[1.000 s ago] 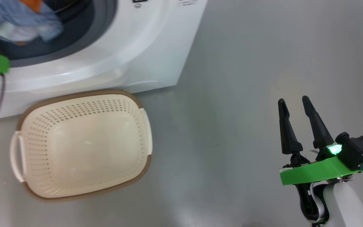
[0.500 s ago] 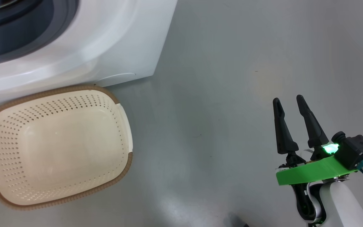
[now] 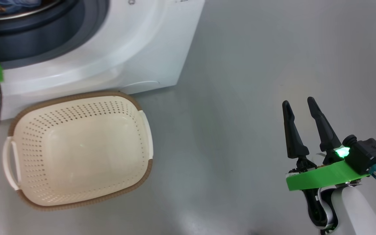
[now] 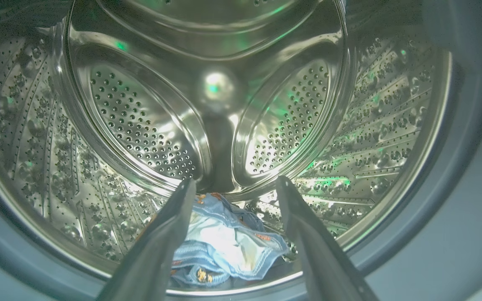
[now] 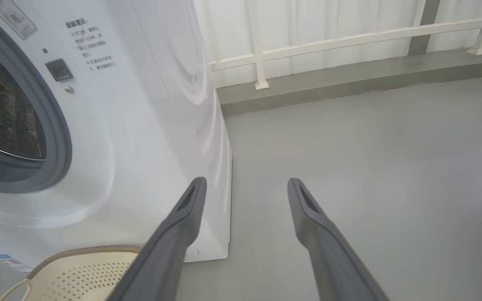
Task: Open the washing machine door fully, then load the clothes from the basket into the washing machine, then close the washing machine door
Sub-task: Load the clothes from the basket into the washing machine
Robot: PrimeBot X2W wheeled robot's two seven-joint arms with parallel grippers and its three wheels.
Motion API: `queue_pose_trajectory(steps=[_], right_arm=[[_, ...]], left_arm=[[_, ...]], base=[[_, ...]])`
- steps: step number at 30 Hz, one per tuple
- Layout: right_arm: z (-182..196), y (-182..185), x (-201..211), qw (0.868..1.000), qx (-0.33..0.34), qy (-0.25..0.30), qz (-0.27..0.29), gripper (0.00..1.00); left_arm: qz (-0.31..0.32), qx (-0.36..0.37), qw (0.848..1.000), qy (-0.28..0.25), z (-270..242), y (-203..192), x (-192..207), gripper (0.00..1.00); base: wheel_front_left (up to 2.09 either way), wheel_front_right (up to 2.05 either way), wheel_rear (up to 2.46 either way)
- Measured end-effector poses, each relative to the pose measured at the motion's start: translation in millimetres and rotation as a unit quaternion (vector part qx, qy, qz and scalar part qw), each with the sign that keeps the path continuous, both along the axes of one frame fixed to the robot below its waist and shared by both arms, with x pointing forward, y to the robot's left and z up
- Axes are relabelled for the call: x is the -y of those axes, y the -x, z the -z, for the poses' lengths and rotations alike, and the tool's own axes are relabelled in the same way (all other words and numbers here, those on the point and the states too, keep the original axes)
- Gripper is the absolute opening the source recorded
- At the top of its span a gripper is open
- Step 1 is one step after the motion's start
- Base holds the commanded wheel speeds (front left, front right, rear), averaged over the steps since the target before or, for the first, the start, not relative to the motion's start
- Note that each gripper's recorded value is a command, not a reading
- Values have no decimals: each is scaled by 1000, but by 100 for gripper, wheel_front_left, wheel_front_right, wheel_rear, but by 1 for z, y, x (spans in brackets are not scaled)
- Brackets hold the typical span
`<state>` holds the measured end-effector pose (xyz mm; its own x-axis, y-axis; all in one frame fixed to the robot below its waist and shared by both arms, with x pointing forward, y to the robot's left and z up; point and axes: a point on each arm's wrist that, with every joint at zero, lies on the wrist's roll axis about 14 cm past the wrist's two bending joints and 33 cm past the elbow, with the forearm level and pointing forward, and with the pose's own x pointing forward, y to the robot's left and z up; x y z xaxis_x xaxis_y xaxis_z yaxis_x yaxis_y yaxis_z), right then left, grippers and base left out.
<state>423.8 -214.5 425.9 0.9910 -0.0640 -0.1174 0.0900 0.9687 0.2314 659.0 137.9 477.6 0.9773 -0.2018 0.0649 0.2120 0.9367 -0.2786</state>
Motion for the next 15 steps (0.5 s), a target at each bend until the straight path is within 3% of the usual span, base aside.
queue_pose_trajectory(steps=[15], right_arm=[[-29, -12, -15, 998, 42, 11, -45, 100]], left_arm=[[-5, -29, 1000, -12, 10, 72, -6, 100]], base=[[0, 0, 0]])
